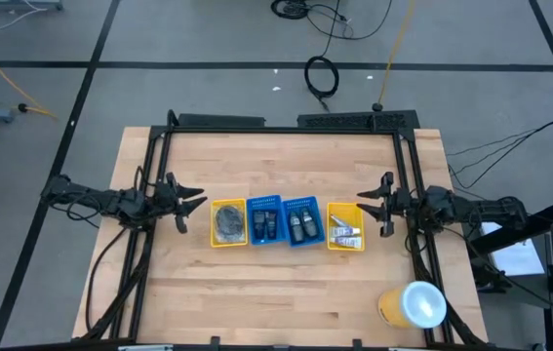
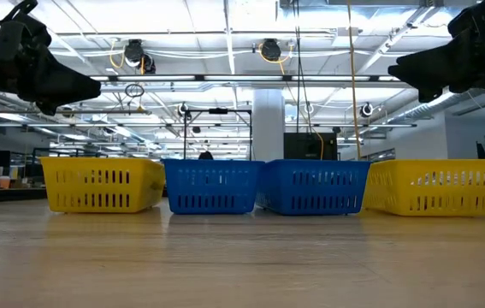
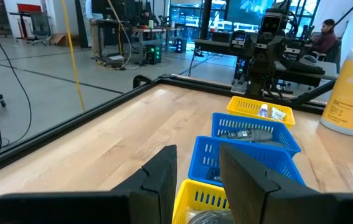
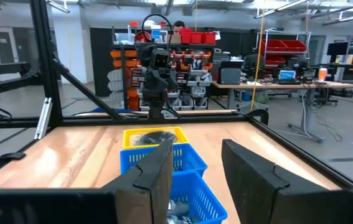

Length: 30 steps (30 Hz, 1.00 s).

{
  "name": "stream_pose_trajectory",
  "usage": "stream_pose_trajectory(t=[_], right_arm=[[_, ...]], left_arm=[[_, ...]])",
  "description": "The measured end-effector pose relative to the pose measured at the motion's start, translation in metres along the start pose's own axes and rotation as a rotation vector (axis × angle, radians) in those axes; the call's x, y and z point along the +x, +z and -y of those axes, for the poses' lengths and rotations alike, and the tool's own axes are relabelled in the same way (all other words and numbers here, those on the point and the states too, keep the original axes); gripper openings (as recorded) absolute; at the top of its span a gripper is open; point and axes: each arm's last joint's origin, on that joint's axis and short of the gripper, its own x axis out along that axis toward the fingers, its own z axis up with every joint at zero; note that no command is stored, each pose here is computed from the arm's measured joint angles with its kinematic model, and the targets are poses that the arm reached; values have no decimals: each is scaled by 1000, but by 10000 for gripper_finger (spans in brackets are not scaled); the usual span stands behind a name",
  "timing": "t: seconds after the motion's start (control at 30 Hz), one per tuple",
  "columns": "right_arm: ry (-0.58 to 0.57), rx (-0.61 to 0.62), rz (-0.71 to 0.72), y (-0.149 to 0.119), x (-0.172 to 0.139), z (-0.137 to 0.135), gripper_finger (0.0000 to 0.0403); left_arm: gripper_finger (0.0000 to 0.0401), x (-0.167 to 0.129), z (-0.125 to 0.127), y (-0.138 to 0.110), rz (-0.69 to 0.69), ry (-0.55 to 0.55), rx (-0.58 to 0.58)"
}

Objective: Pick & Place Travel size toiletries
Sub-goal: Return to Home Position

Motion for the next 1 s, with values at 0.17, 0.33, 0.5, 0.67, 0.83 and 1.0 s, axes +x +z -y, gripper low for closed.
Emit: stream_pose_trajectory(t=[0.17, 0.33, 0.5, 0.67, 0.83, 1.0], right_arm=[[-4, -2, -9, -1, 1, 0, 130], [-4, -2, -9, -1, 1, 0, 130], [-4, -2, -9, -1, 1, 0, 130], [-4, -2, -9, -1, 1, 0, 130], [-4, -2, -9, -1, 1, 0, 130], [-4, -2, -9, -1, 1, 0, 130]], left_arm=[[120, 0, 0, 0, 0, 0, 0], [120, 0, 0, 0, 0, 0, 0], [120, 0, 0, 0, 0, 0, 0], [120, 0, 0, 0, 0, 0, 0], [120, 0, 0, 0, 0, 0, 0], [120, 0, 0, 0, 0, 0, 0]])
